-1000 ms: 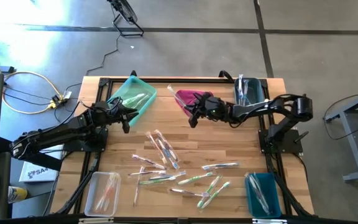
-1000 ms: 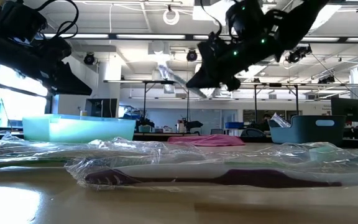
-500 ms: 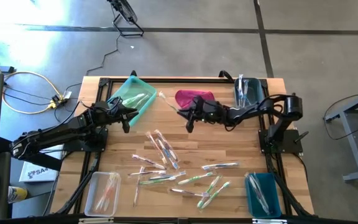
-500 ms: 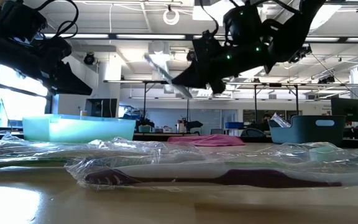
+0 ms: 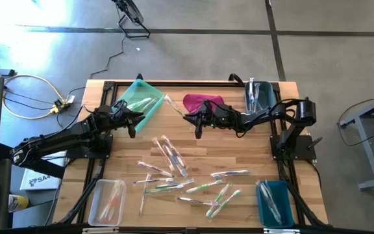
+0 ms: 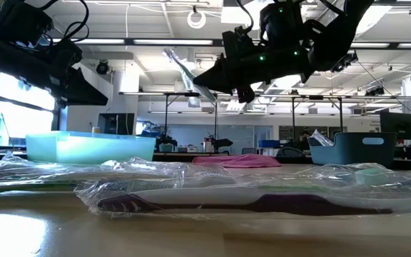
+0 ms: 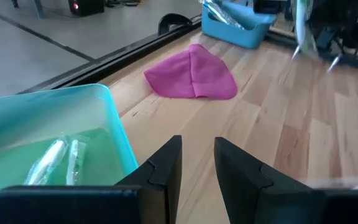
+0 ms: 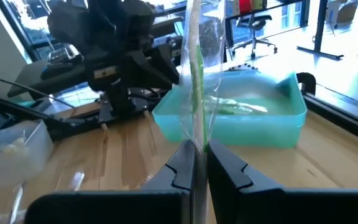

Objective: Pick & Place Toothbrushes
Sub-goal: Put the green toothbrush to the green bin

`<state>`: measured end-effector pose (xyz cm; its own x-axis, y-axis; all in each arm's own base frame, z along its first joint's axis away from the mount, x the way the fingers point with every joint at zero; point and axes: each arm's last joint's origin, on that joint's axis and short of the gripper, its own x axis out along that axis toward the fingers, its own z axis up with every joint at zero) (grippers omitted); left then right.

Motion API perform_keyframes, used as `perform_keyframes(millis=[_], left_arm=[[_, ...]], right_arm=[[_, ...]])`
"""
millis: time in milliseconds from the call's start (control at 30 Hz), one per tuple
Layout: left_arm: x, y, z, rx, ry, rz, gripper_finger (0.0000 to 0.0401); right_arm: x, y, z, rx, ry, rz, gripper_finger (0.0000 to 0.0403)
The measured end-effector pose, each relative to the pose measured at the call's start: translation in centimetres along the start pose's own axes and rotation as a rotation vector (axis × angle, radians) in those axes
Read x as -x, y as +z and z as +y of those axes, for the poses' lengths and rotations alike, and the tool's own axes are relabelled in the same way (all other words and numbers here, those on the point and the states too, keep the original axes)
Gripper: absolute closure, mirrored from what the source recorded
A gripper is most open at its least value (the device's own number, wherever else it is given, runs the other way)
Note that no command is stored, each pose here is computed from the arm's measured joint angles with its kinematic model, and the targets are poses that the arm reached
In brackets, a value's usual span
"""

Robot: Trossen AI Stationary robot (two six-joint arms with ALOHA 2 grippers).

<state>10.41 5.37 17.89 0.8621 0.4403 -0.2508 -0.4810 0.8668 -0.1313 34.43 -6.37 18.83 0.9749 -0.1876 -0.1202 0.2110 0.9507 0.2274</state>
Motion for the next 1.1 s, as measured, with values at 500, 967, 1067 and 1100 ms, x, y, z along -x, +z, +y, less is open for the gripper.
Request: perform_keyframes(millis=[500,967,1067,1100], left_arm=[[0.0,0.6,-0.1,0.138,-0.023,-0.060,0.0308],[0.1,0.8,-0.6,-0.058,-0.166,-0.076,0.0308],[0.1,1.1,-0.7,-0.069,-0.216,-0.148,0.0308],[0.0,0.8,-0.7,-0.074,-0.234,-0.174,0.0308]], right_arm=[[0.0,0.0,0.1,0.027,0.020,0.005,0.0388],[0.0,-0.1,0.4,0.078,0.122,0.025,0.0388],[0.0,-0.1,0.4,0.077,0.136,0.028,0.0388],[0.0,-0.1,0.4,0.077,0.139,0.028,0.0388]])
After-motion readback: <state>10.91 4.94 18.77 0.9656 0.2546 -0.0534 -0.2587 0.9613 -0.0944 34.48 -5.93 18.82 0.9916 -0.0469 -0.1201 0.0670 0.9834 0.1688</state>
